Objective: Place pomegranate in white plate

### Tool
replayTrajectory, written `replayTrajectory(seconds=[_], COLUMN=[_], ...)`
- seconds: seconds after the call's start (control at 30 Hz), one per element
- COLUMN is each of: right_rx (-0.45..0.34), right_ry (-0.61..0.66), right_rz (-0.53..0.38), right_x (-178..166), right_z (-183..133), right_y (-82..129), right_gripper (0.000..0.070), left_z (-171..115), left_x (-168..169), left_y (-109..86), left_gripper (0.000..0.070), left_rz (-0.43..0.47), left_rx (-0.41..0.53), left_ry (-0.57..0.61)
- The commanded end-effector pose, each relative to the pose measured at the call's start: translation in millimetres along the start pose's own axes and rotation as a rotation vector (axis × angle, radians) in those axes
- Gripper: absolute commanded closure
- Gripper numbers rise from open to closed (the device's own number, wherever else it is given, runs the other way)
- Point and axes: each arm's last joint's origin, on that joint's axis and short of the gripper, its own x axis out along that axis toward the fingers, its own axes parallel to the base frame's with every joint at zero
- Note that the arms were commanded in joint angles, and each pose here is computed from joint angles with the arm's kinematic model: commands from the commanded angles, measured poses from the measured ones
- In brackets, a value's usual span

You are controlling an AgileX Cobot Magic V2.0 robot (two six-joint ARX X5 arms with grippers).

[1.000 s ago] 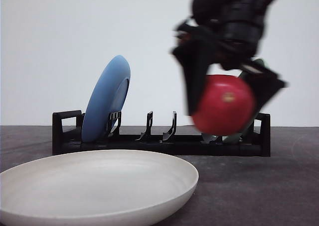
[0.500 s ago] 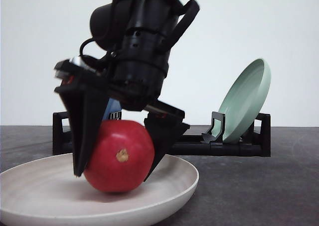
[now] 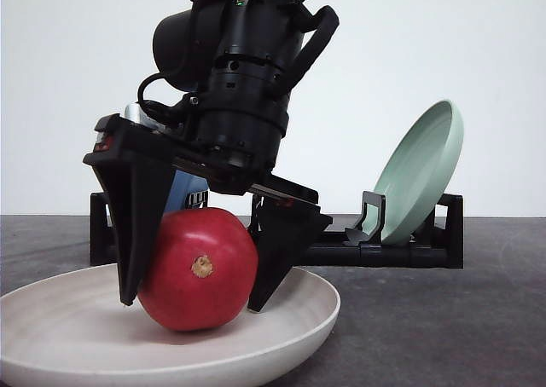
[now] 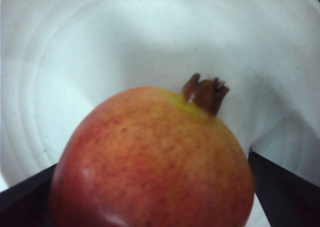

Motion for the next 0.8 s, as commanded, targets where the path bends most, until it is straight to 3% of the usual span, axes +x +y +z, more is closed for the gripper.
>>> replayTrajectory(seconds=[0.0,0.17,0.4,0.57,0.77], right_rx=[-0.019,-0.044,-0.082,-0.091,-0.094], right_ry=[0.000,-0.027,-0.171,-0.313,-0.521], right_rz=[0.002,0.005,-0.059,-0.086,-0.180], right_x=[3,-15,-98,-168,-236], right_z=[3,3,-13,-57,-135], right_y=[6,7,15,18,20], right_gripper=[0.0000,0.0000,0.0000,0.0000,0.0000], left_z=[4,4,4,4,4], left_x=[-4,-4,-4,-4,-4], left_y=[-0.5,-0.5,-0.3,-0.3,-0.2], left_gripper=[0.0063,0.0063,0.0063,0.0063,0.0063], left_rz=[-0.021,-0.021,-0.014,-0.012,-0.009], left_rx=[-0.016,-0.023,-0.024,-0.031,-0.042], left_ry=[-0.019,-0.019,-0.023,-0.025,-0.028])
